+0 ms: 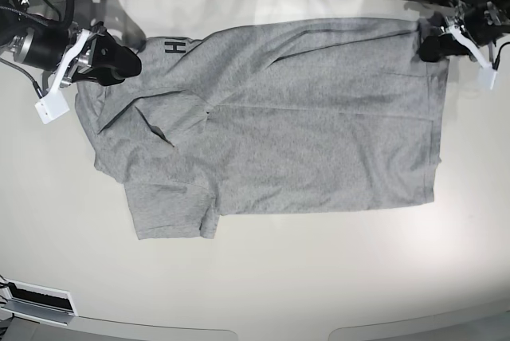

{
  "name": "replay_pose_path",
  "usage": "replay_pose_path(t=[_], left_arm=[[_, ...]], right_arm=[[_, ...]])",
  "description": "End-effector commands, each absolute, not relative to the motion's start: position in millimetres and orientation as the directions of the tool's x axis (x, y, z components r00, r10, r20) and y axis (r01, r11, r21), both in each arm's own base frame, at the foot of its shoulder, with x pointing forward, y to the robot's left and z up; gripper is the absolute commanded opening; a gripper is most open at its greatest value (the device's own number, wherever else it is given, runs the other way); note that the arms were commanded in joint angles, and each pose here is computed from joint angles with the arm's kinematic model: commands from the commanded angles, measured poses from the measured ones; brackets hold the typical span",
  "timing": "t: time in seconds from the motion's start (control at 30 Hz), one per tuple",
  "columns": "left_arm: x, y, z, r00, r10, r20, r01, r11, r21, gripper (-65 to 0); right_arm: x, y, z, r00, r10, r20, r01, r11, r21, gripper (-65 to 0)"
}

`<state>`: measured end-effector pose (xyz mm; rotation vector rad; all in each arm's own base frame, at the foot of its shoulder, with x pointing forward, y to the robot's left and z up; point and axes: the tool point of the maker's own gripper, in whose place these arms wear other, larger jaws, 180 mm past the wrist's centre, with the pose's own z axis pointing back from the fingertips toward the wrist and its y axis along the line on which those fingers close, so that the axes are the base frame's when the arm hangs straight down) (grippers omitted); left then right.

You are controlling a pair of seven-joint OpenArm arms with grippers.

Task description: Layout the t-shirt on the table in an organized manner, then fold the t-shirt properly

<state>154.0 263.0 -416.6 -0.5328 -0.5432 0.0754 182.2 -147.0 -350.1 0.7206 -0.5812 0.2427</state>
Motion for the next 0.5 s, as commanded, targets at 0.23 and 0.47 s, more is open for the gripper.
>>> replay_pose_path(t=[0.23,0.47], left_arm=[[167,267,-398,0.838,0.159,0.522,0.117,0.882,-0.457,-65.0],[157,299,-414,0.868,0.216,0.448,-0.050,0.934,-0.353,-35.2]], right_arm=[[189,-148,-339,0.787,0.008,0.617,-0.428,0.727,0.537,-36.7],[189,-148,-339,0.787,0.008,0.617,-0.428,0.726,0.537,-36.7]])
